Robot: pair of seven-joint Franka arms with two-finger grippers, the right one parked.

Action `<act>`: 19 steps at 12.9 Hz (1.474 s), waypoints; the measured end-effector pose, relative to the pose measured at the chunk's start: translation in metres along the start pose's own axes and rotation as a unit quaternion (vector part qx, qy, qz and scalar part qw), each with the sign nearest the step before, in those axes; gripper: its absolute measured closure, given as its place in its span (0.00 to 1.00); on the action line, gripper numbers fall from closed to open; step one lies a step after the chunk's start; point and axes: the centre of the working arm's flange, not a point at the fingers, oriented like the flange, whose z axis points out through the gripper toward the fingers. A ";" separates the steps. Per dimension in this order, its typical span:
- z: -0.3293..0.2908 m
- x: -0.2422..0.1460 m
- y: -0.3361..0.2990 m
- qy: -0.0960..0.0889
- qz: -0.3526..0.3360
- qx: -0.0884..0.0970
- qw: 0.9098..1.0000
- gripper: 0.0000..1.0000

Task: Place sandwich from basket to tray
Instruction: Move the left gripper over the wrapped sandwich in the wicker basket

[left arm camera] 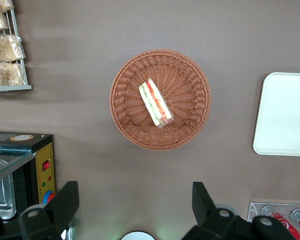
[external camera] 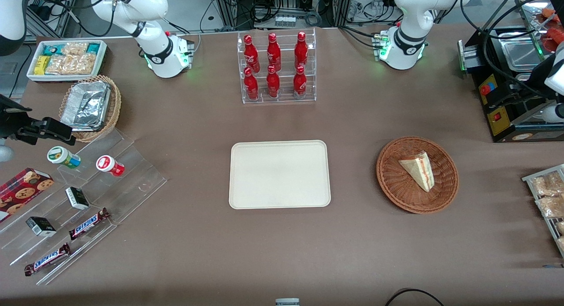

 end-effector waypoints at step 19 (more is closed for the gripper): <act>0.198 0.014 0.002 0.023 -0.198 -0.007 0.980 0.00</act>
